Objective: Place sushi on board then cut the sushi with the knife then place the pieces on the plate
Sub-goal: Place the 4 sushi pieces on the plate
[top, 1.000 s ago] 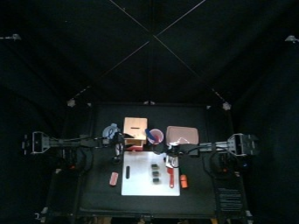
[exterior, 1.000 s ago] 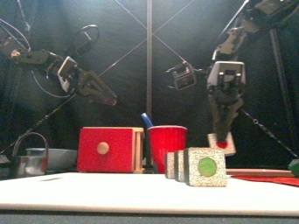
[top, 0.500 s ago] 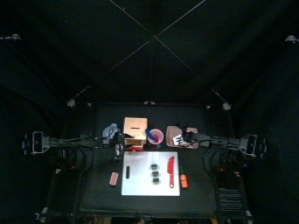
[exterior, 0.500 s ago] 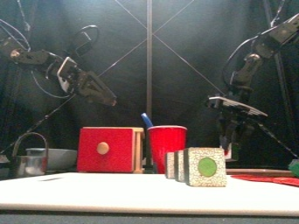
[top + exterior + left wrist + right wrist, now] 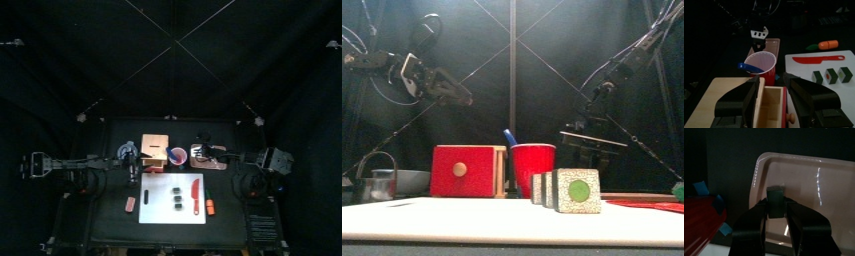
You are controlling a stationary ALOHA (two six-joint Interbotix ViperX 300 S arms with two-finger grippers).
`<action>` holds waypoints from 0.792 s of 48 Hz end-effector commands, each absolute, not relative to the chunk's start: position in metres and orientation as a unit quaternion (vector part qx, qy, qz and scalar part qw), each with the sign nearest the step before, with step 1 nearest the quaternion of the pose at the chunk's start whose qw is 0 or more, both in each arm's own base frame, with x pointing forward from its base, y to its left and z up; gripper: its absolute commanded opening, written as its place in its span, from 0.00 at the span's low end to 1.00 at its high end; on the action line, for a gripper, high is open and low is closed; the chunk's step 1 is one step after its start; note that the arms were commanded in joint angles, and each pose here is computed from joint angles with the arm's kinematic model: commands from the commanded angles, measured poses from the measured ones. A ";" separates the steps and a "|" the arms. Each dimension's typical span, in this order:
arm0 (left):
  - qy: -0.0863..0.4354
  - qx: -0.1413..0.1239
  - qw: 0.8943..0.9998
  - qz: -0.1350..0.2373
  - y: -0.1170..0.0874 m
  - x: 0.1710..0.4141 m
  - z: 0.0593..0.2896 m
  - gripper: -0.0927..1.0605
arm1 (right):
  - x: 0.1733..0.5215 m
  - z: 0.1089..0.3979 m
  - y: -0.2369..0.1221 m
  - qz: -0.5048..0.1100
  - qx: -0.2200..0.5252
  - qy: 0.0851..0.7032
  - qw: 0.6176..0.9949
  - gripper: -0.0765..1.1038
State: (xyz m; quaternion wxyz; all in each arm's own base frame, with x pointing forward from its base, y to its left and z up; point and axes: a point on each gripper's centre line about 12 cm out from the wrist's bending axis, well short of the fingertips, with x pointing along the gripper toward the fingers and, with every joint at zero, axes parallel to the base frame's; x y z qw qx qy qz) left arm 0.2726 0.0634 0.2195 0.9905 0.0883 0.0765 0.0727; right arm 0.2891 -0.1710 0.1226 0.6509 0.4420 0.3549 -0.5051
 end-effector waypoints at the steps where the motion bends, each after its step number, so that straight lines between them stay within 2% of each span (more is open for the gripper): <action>1: 0.058 0.092 0.991 0.071 0.062 0.273 0.226 0.78 | 0.294 0.132 -0.173 -0.501 0.445 0.343 0.659 0.57; 9: 0.057 0.096 0.991 0.069 0.062 0.274 0.228 0.78 | 0.294 0.132 -0.173 -0.504 0.442 0.346 0.657 0.69; 16: 0.055 0.098 0.991 0.068 0.062 0.274 0.229 0.78 | 0.296 0.140 -0.174 -0.504 0.440 0.341 0.660 0.76; 27: 0.052 0.097 0.992 0.064 0.060 0.276 0.231 0.78 | 0.304 0.168 -0.161 -0.489 0.431 0.330 0.683 0.76; 35: 0.047 0.097 0.992 0.060 0.057 0.277 0.233 0.78 | 0.308 0.188 -0.124 -0.458 0.396 0.351 0.714 0.76; 38: 0.045 0.098 0.992 0.058 0.056 0.278 0.235 0.78 | 0.314 0.195 -0.102 -0.429 0.368 0.364 0.740 0.76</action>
